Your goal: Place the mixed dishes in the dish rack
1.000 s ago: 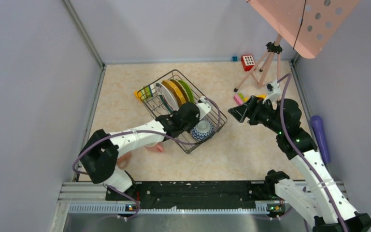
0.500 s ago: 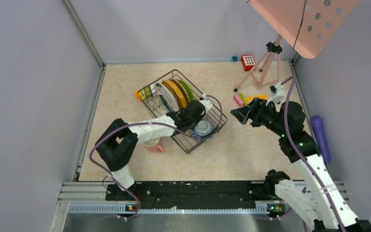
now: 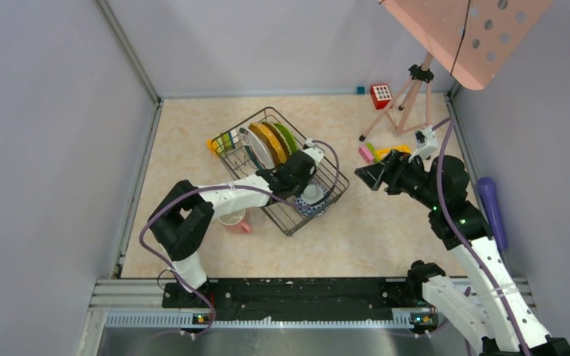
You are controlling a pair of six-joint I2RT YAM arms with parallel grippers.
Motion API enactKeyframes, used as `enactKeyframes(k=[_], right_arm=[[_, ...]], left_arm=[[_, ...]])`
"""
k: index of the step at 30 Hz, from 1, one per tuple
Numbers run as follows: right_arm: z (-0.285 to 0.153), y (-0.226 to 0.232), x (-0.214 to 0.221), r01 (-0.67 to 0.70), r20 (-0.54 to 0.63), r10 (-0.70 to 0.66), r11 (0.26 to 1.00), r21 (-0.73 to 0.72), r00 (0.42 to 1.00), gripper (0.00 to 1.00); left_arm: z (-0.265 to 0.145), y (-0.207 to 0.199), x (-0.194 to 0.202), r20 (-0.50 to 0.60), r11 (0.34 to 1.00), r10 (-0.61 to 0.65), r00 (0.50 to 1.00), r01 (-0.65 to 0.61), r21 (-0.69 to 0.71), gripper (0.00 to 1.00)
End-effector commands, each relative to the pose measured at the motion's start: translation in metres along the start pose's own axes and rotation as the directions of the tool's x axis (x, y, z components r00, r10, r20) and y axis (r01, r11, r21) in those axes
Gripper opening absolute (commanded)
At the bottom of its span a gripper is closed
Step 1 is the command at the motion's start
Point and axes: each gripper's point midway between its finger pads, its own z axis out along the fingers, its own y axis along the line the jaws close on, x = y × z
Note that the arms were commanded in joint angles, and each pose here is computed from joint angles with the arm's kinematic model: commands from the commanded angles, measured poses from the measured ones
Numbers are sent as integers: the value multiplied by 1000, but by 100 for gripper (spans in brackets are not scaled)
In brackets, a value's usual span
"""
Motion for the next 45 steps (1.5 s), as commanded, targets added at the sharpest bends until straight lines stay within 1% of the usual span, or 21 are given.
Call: enactKeyframes(k=[1,5,11,13,14,16,19,20,22,25,26,27,29,31,32,34,37,40,42,43,45], right_arm=[[-5,7,-13,12,41,-11,1000,-17,999,75],[-5,7,-13,10,39,-9,1000,-15,999,75],[-2,3,-7,3,11,-3,1000,-3,1000,75],[-2,2,-7,5,12,-5,1000,0,1000,75],[-2,2,-7,6,11,-6,1000,0,1000,75],[-1,1,-5,7,5,-7,1000,1,1000,75],[1,0,-2,5,-4,-5,1000,-5,1000,75],[1,0,-1,5,-6,-5,1000,-10,1000,75],[3,0,1,3,-10,-3,1000,-17,1000,75],[5,0,4,-2,-16,2,1000,-28,1000,75],[5,1,4,-1,-16,1,999,-37,1000,75],[5,3,4,-4,-19,3,999,-44,1000,75],[6,6,4,-8,-27,7,998,-60,1000,75],[7,9,5,-15,-38,12,997,-76,999,75],[7,10,6,-16,-43,13,996,-83,999,75],[9,10,8,-25,-57,20,996,-90,998,75],[11,11,11,-40,-72,33,995,-97,997,75],[14,10,13,-49,-88,40,994,-97,995,75],[15,11,14,-52,-95,42,993,-103,995,75],[15,12,14,-53,-97,43,993,-108,994,75],[15,13,14,-55,-104,43,992,-112,994,75]], left_arm=[[-17,3,-41,101,997,-71,992,70,12,47],[-34,2,-44,77,996,-84,993,81,48,46],[-80,4,-41,10,987,-119,993,117,114,54],[-98,9,-33,-10,985,-128,992,128,116,55],[-106,15,-29,-19,985,-142,990,143,98,56],[-122,34,-19,-30,979,-205,978,206,11,55],[-148,66,4,-62,933,-342,938,331,-142,54],[-156,81,10,-48,887,-427,903,409,-213,52],[-168,100,25,-60,821,-537,841,505,-266,55],[-174,125,48,-23,703,-691,722,666,-249,59],[-174,130,53,-11,674,-724,689,705,-221,62],[-175,141,61,21,638,-751,660,734,-231,64],[-181,166,79,118,530,-805,582,793,-300,65],[-187,184,98,185,390,-859,478,843,-370,65],[-190,188,108,190,343,-876,444,848,-404,65],[-194,191,129,176,271,-901,396,831,-485,65],[-200,199,157,180,177,-920,348,780,-600,65],[-206,209,189,225,44,-938,265,732,-680,68],[-208,215,207,258,-38,-944,208,704,-709,73],[-209,216,215,267,-74,-947,178,688,-722,81],[-209,218,223,274,-109,-951,146,671,-734,93]])
